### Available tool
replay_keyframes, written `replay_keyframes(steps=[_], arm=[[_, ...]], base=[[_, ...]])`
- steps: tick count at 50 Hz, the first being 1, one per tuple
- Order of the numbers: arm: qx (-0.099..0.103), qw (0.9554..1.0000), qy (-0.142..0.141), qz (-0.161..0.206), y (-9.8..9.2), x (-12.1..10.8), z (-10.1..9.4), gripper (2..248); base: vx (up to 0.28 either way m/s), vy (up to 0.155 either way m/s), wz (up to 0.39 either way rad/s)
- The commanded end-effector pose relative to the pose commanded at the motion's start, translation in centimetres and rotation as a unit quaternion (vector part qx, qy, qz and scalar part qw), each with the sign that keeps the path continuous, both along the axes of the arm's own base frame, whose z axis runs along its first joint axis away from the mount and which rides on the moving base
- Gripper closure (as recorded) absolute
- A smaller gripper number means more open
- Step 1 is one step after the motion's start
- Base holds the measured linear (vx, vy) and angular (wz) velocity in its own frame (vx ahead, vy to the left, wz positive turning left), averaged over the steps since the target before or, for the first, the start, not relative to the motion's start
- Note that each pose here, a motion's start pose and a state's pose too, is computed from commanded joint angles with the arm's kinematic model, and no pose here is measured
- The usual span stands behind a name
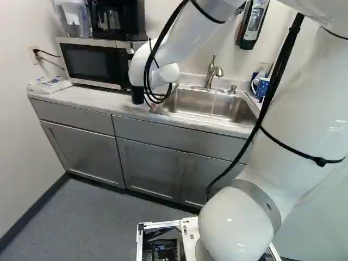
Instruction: Rinse the cup and place it in the tray
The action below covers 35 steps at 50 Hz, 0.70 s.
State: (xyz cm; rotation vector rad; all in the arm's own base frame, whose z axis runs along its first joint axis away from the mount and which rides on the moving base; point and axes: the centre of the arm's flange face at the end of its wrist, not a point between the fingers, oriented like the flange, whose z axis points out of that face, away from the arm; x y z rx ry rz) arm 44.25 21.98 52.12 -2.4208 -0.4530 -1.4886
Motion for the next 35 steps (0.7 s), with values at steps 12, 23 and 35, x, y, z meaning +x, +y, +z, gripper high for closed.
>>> replay_keyframes(steps=[12,23,35], arm=[[0.015,0.9997,-0.019,-0.009,0.1,0.5,-0.7,3],[0.027,0.9988,-0.037,-0.018,0.2,1.0,-1.4,3],[0.034,0.9981,-0.046,-0.026,0.3,1.3,-2.3,3]], base=[[0.000,0.000,0.000],[0.000,0.000,0.000],[0.000,0.000,0.000]])
